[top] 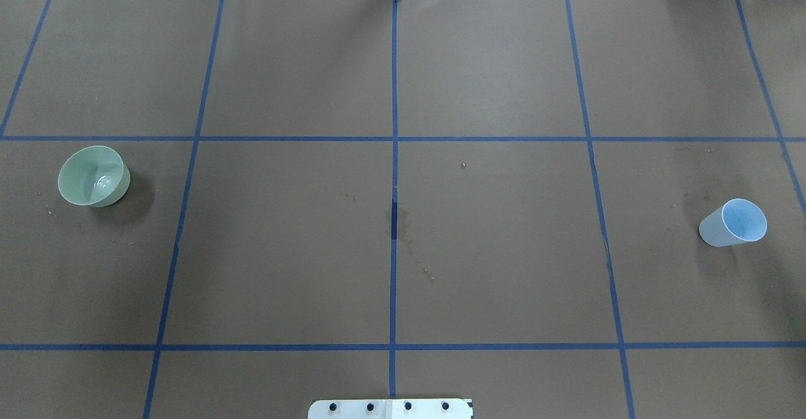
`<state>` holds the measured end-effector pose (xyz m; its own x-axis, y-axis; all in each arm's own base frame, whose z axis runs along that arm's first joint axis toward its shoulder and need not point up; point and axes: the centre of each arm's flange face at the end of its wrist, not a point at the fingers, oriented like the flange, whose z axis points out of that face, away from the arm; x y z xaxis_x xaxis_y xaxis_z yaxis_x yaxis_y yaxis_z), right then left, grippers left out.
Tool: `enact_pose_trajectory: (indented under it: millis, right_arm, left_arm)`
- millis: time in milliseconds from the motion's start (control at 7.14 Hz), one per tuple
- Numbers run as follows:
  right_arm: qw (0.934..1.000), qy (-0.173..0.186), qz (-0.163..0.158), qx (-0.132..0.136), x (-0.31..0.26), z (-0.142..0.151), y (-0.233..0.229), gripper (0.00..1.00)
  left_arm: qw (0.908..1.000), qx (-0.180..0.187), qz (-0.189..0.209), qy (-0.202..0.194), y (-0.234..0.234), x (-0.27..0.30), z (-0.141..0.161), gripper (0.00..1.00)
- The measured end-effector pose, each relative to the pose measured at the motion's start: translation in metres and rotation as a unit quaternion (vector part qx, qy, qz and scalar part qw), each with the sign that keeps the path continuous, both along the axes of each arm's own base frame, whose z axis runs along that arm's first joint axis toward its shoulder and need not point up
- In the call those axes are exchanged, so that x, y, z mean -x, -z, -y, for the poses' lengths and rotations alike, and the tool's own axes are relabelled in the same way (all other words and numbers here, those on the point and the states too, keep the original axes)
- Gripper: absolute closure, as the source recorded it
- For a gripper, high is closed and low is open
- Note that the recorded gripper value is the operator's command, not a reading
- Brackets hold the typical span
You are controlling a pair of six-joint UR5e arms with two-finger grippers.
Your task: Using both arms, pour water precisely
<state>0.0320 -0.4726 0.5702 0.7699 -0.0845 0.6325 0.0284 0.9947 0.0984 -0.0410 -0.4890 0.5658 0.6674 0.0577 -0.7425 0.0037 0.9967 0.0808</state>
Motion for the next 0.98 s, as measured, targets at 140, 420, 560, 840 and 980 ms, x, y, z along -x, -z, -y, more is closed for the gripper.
enact_pose_trajectory:
  millis: [140, 420, 560, 840, 980]
  right_arm:
    - [1.0, 0.0, 0.0, 0.0, 0.0001, 0.0, 0.0001, 0.0]
    - [1.0, 0.002, 0.002, -0.002, 0.0003, 0.0004, 0.0008, 0.0]
    - [1.0, 0.003, 0.004, -0.004, 0.0007, 0.0012, 0.0027, 0.0]
    - [0.9998, 0.006, 0.017, -0.006, 0.0027, 0.0013, 0.0066, 0.0]
    - [0.9995, 0.008, 0.029, -0.004, 0.0051, 0.0004, 0.0075, 0.0]
  left_arm:
    - [1.0, -0.001, 0.0, 0.0, 0.0009, 0.0, 0.0002, 0.0]
    - [1.0, -0.001, 0.001, 0.0, 0.0008, 0.0001, 0.0006, 0.0]
    - [1.0, -0.003, 0.003, 0.0, 0.0009, 0.0004, 0.0, 0.0]
    - [1.0, -0.006, 0.006, 0.0, 0.0022, 0.0009, -0.0005, 0.0]
    - [0.9999, -0.006, 0.011, 0.001, 0.0012, 0.0017, -0.0008, 0.0]
